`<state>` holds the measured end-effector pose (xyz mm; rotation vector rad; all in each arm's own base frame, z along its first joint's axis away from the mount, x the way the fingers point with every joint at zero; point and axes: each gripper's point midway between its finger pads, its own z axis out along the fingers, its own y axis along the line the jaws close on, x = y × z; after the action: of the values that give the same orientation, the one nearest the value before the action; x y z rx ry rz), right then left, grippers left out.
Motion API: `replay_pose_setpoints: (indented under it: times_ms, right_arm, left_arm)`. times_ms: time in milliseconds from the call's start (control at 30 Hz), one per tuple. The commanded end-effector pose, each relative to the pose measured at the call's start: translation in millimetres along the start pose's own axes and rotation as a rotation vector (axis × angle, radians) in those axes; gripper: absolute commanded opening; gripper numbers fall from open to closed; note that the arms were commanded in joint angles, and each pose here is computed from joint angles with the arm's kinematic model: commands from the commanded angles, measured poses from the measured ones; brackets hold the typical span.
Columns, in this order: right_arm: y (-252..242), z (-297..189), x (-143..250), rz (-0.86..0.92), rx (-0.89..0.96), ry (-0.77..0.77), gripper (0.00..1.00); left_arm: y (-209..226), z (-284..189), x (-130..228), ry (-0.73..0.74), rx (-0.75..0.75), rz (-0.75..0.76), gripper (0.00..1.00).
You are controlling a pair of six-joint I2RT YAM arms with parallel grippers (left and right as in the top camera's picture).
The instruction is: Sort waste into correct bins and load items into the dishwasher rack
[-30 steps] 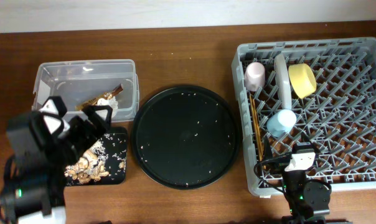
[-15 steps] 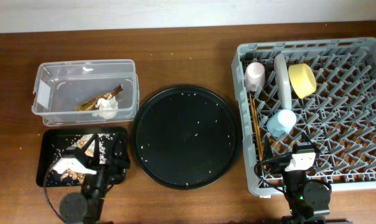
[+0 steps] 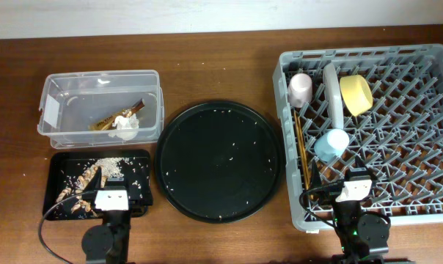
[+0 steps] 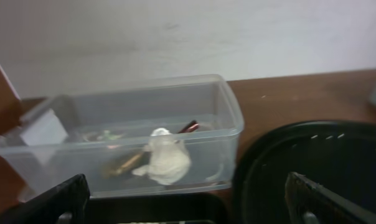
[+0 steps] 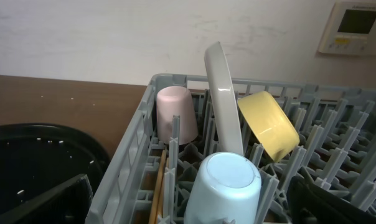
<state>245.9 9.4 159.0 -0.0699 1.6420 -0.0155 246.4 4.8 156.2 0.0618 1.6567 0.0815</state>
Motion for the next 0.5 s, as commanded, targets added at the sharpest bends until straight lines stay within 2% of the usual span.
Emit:
replay_pose_setpoints:
  times_ms: [0,233,400,467]
  right_arm:
    - [-3.7,0.1,3.0,0.012,0.019,0.004,0.98]
    - [-3.7,0.1,3.0,0.012,0.019,0.004,0.98]
    - [-3.7,0.1,3.0,0.012,0.019,0.004,0.98]
    - [-3.7,0.1,3.0,0.012,0.019,0.004,0.98]
  left_arm:
    - [6.0,-0.4,1.6,0.004,-0.037,0.146,0.99]
    - [6.6,-0.7,0.5,-0.001,-0.041,0.107,0.99]
    - [20.4,-1.6,0.2,-0.009,-0.110,-0.097,0.99]
    - [20.9,-1.7,0.2,-0.010,-0.112,-0.124,0.99]
